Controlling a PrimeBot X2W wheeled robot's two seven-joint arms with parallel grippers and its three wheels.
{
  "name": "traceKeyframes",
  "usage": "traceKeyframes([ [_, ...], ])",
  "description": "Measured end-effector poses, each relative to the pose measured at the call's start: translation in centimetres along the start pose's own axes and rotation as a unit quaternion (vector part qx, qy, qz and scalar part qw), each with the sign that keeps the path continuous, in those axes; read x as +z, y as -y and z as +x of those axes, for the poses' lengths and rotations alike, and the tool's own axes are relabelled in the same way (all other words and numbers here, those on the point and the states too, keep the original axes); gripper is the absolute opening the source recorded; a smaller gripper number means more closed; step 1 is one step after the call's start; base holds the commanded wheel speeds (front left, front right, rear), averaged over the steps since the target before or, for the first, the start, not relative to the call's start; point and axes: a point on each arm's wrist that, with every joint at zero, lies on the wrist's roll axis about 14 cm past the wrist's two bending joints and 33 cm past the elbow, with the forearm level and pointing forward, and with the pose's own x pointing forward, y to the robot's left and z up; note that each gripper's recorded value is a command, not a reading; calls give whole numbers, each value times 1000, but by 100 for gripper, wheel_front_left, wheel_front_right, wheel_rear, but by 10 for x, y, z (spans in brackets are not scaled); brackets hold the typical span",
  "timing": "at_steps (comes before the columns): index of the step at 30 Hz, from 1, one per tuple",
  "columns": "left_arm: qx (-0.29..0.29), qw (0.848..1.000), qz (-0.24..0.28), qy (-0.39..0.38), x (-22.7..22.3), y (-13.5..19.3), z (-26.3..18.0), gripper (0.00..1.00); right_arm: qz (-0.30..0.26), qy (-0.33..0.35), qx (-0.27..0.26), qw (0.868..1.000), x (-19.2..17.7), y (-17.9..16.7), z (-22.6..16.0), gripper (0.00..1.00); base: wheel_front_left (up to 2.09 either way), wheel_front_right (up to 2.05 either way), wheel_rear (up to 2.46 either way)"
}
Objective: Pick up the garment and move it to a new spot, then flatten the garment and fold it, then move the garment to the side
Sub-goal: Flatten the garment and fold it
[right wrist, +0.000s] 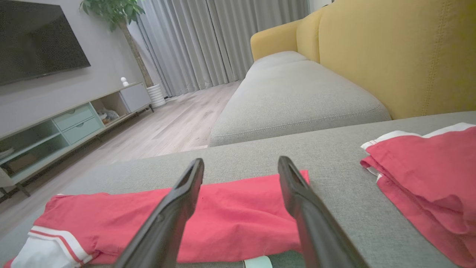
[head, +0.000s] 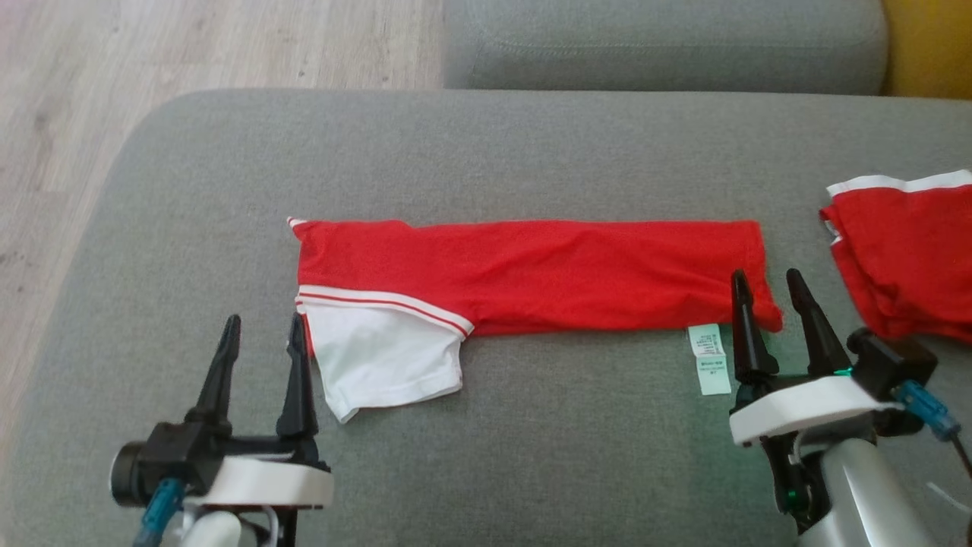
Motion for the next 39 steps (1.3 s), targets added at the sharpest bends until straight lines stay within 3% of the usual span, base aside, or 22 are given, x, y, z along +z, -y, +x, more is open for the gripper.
traceKeyframes([
  [7, 1, 1000, 5, -11, -11, -7, 8, 100, -4, -34, -13, 999, -14, 8, 14, 100, 0, 0, 0],
  [11, -8, 1000, 5, -15, -15, -3, 20, 100, -14, -70, -48, 996, -27, 33, 28, 100, 0, 0, 0],
  [16, -2, 1000, 2, -24, -24, -8, 27, 100, 15, -145, -100, 984, -68, 64, 32, 100, 0, 0, 0],
  [20, 3, 999, 0, -32, -30, -11, 25, 100, 30, -194, -110, 974, -97, 67, 27, 100, 0, 0, 0],
  [25, 7, 999, 3, -33, -31, -17, 28, 100, 34, -204, -106, 973, -101, 64, 38, 100, 0, 0, 0],
  [27, 8, 1000, 3, -27, -28, -17, 31, 100, 35, -202, -105, 973, -101, 63, 41, 0, 0, 0, 0],
  [33, 2, 1000, 1, -12, -18, -14, 33, 100, 26, -194, -123, 973, -95, 72, 33, 0, 0, 0, 0],
  [39, -7, 1000, 0, 4, -8, -7, 30, 100, -8, -160, -170, 972, -64, 107, 22, 0, 0, 0, 0],
])
